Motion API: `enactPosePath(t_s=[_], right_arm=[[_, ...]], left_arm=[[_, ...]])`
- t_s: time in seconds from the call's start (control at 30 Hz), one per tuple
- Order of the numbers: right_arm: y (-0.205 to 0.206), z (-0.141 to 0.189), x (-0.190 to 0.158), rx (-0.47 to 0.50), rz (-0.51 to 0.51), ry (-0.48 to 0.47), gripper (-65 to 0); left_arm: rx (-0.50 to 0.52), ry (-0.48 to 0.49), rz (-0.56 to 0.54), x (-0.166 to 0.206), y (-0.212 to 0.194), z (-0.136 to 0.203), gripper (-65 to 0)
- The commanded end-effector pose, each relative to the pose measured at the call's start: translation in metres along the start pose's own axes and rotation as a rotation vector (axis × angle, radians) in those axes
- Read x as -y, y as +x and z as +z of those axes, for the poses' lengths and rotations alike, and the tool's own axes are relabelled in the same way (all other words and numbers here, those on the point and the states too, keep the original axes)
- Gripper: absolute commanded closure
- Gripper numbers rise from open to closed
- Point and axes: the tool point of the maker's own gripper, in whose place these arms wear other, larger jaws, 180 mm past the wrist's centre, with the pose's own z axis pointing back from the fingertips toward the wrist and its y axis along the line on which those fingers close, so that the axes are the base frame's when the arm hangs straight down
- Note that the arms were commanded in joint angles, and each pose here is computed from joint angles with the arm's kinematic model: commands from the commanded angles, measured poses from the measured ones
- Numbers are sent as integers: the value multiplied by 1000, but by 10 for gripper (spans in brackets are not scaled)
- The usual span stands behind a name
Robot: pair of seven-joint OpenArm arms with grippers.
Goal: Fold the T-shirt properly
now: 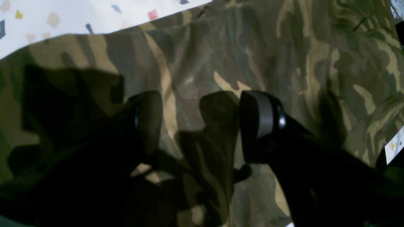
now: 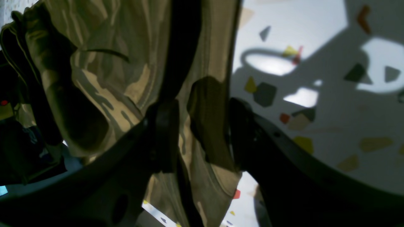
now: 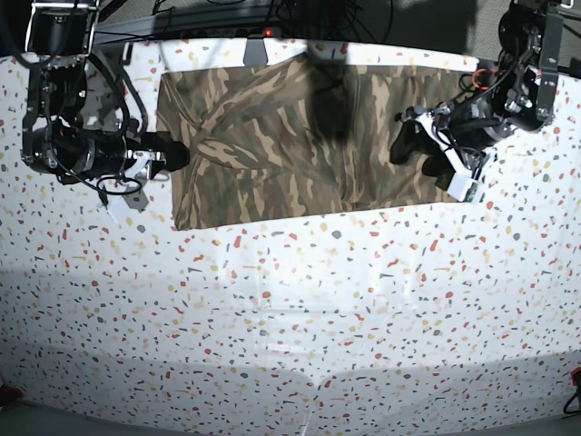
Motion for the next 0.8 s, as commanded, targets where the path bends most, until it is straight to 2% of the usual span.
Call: enactPosePath(t_s=[0.0,0.2,0.33,0.67,0.77], right_arm=[[-1,1,0,-16,10,-5,-266],[0,-6,-11,-7,2,30,-266],[4,-9,-24,20,-12,91,-266],[4,-18,-37,30,-21,127,-264],[5,-18,-37,30,-18,127,-189]], left_arm=[[46,-3,-15,0,15,3,-373],[46,-4,-15,0,15,3,-374],[46,-3,-15,0,15,3,-374],[45,-3,-15,0,15,3,-374],[45,-3,-15,0,15,3,-374]])
